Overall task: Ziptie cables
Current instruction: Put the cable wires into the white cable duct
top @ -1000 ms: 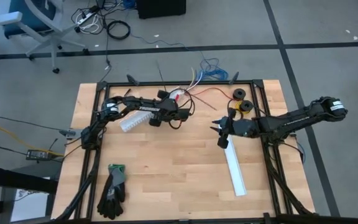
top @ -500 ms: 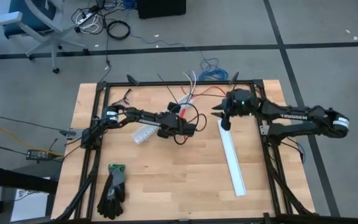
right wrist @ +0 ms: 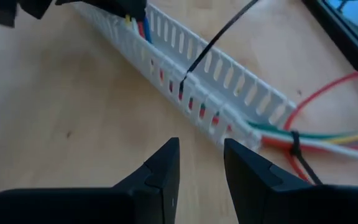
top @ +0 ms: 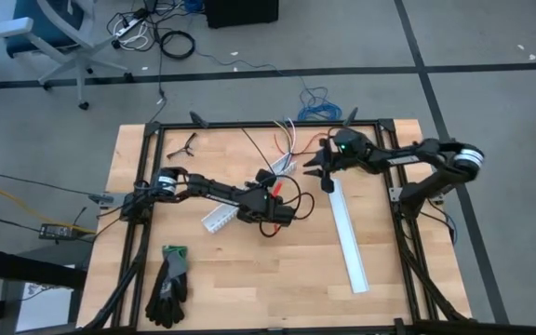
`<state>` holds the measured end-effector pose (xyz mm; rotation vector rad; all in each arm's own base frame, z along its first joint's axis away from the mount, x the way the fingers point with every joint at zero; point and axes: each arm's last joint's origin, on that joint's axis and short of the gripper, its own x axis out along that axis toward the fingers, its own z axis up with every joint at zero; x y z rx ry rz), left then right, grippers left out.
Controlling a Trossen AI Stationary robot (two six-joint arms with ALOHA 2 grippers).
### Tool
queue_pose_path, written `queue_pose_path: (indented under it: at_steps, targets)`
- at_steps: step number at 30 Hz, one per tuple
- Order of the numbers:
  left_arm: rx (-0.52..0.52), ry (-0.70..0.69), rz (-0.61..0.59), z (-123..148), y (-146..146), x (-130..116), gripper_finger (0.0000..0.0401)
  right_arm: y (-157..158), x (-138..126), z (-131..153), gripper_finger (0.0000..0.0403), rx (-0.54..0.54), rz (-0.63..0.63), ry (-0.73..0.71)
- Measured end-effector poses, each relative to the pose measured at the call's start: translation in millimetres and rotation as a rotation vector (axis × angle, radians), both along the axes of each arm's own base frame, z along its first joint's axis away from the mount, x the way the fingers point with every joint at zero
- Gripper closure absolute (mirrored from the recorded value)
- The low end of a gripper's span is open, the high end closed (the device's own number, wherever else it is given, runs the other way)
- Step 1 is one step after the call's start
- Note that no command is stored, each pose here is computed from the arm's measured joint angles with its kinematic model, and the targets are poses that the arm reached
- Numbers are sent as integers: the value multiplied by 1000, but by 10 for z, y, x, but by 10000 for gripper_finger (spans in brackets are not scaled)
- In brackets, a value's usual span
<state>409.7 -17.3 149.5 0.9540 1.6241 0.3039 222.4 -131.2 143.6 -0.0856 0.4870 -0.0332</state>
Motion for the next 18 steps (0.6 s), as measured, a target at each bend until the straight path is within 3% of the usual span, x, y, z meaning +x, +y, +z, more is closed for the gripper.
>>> queue_pose_path:
  at_steps: [9, 12, 18]
  targets:
    - [-7, -28, 32, -9, 0, -1, 386, -265, 464, -18, 291, 0, 27, 124]
    - [-13, -27, 34, -10, -3, -2, 386, -298, 507, -19, 291, -47, 21, 197]
    - [-13, -28, 35, -10, 1, -1, 386, -255, 629, 70, 291, -207, 83, 209]
